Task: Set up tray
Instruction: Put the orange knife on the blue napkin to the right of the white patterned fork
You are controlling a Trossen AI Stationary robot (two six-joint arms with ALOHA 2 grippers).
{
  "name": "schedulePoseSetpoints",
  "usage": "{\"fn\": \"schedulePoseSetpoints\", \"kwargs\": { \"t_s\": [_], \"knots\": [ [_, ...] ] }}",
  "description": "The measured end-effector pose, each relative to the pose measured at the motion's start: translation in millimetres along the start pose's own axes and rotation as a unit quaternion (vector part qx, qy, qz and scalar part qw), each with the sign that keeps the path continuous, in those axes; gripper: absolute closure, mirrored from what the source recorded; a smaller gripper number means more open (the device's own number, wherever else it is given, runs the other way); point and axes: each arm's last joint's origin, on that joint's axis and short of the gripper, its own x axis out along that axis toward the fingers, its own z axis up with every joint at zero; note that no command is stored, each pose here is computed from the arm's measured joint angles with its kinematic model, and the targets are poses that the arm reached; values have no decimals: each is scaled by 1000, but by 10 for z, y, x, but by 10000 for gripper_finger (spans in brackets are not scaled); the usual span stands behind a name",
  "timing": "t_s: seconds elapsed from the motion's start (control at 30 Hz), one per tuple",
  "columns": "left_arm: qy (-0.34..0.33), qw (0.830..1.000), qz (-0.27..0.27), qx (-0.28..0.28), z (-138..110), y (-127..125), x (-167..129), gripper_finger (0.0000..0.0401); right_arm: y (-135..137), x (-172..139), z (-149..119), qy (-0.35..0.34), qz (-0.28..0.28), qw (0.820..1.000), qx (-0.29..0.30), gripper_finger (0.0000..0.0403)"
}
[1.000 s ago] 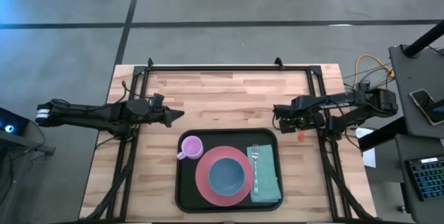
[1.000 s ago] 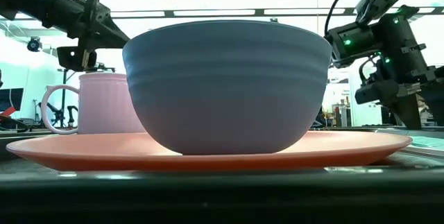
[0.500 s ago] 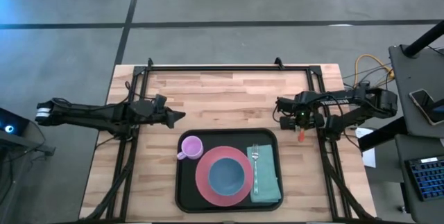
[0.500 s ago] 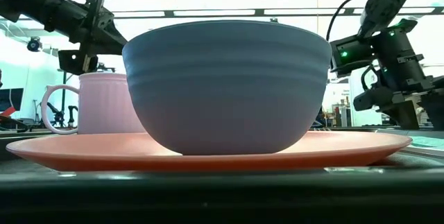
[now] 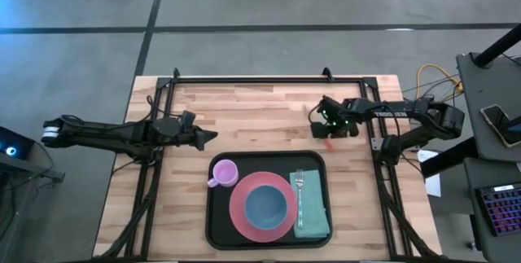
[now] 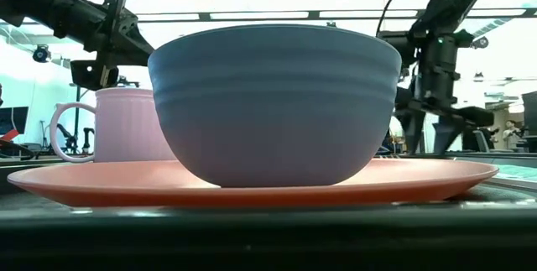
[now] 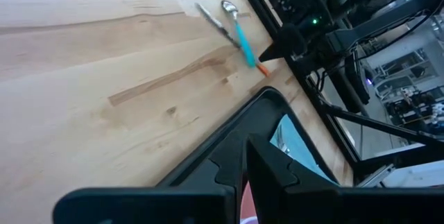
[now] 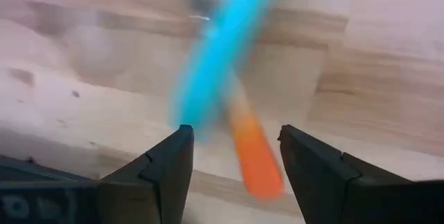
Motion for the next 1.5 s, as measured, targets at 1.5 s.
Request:
{"fn": "schedulePoseSetpoints", "kwargs": {
  "t_s": [1.5],
  "knots": [
    [-3,1000,-1,-19,4,-3,0,398,902,342,569,42,-88,927,-363,297]
  ]
}}
